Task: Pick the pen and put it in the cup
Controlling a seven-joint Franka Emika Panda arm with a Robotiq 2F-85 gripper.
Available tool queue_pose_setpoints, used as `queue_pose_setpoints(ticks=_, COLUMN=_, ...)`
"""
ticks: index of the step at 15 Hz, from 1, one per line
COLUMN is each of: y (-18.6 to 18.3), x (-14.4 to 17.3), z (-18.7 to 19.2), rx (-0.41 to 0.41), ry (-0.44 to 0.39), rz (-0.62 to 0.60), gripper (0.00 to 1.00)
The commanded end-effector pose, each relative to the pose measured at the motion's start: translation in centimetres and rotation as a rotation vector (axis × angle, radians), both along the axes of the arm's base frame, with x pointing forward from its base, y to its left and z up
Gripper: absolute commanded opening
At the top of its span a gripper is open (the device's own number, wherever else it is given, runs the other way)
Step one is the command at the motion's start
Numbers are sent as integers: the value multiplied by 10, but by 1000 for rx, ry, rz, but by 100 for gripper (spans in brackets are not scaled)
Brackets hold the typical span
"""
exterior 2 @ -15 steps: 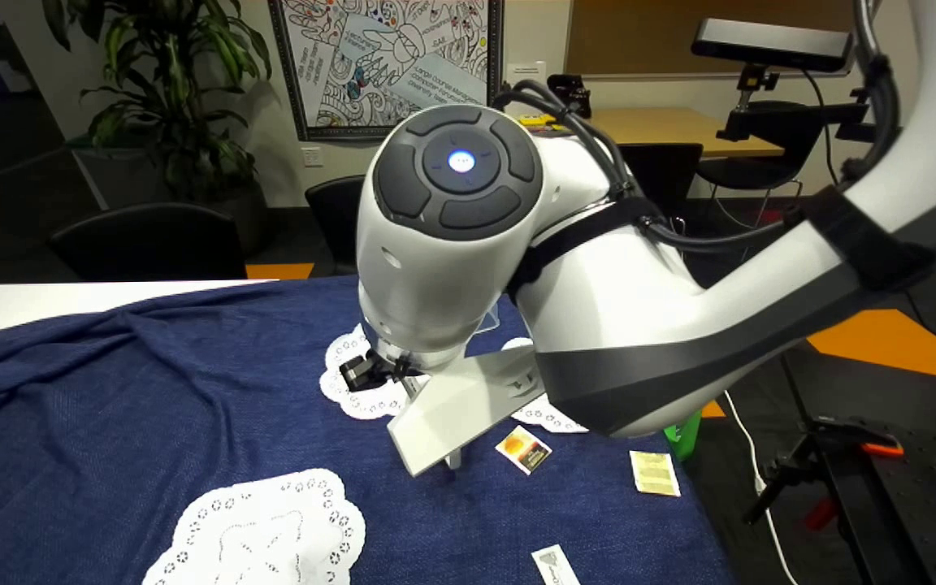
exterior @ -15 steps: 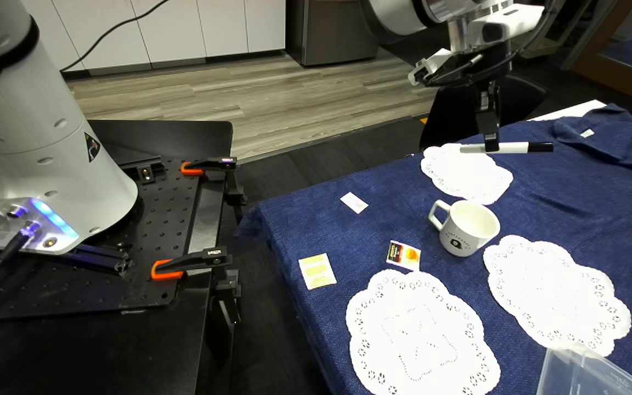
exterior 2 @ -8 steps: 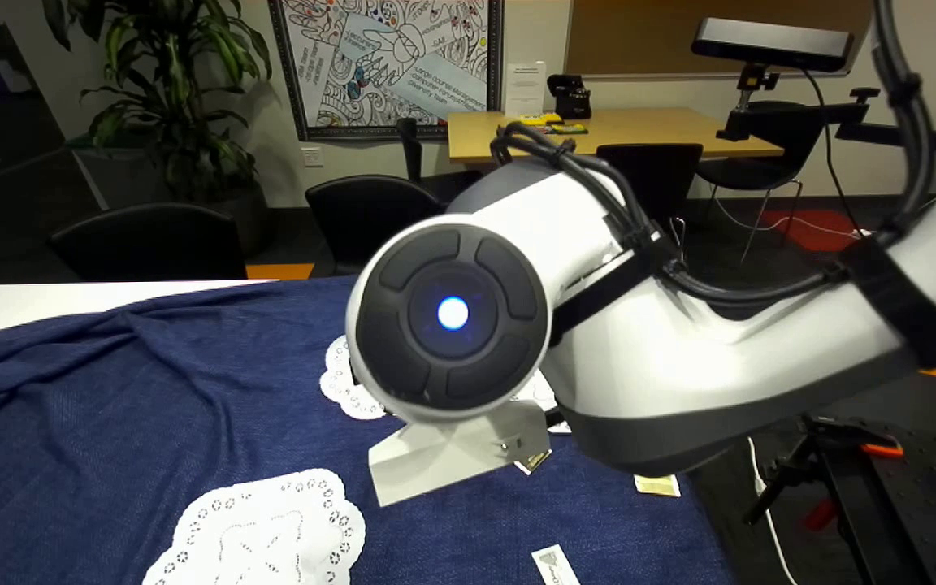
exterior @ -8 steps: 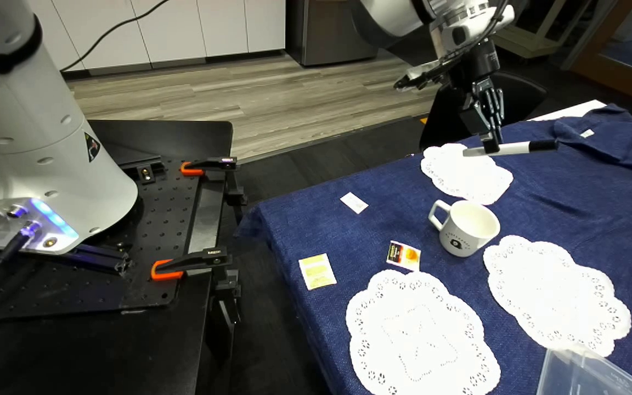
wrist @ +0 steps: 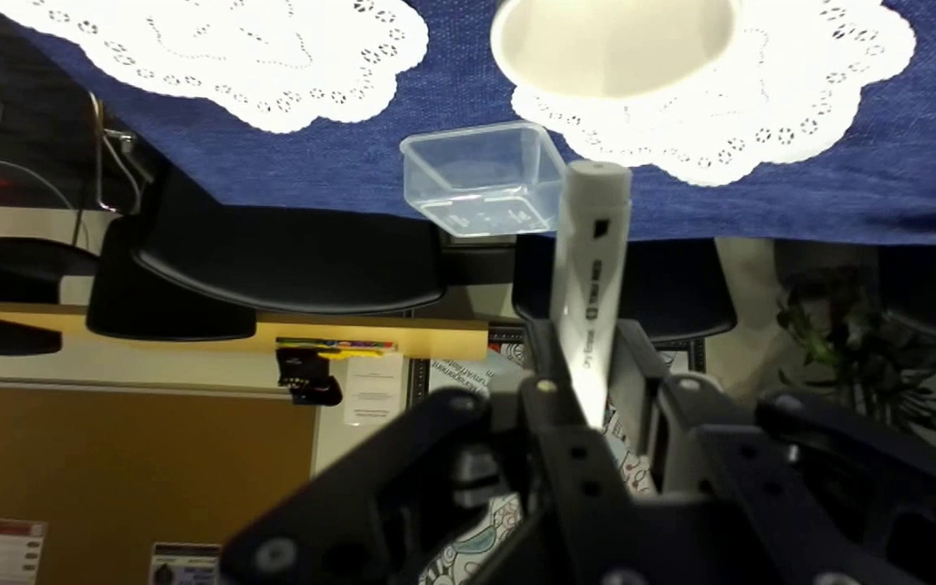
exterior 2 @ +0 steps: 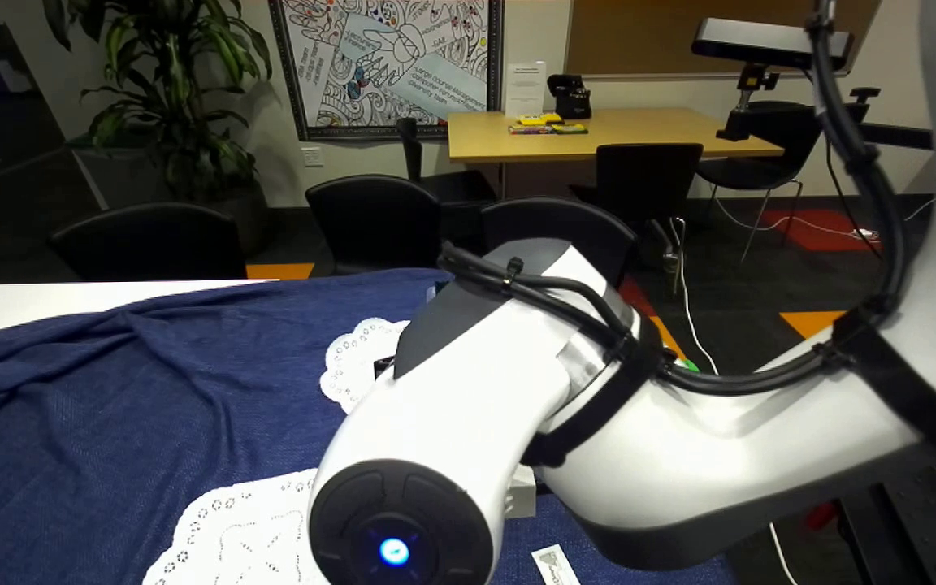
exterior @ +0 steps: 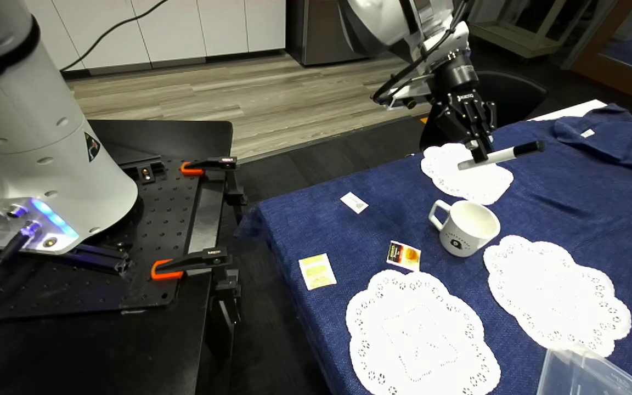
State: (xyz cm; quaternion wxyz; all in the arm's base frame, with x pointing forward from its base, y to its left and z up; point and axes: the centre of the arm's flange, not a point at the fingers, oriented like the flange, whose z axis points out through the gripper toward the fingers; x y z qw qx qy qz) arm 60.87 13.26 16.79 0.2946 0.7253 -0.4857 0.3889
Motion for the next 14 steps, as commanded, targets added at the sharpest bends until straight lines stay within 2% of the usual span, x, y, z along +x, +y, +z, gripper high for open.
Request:
queue_pose_setpoints(ticks=1, y=-5, x=14, z=-4, rx=-69, ry=-57, rz=-82, gripper=5)
queue_pose_setpoints(ticks=4, y=-9, x=23, z=-12, rx=-138, ry=-77, rz=-127, gripper=5)
queue_pose_setpoints(ticks=9, y=-10, x=32, z=-39, rx=-228, ry=-54, rz=-167, gripper=5)
queue_pose_setpoints(ticks=14, y=-15, x=36, z=-77, rx=-280, ry=-44, rz=-177, gripper=5)
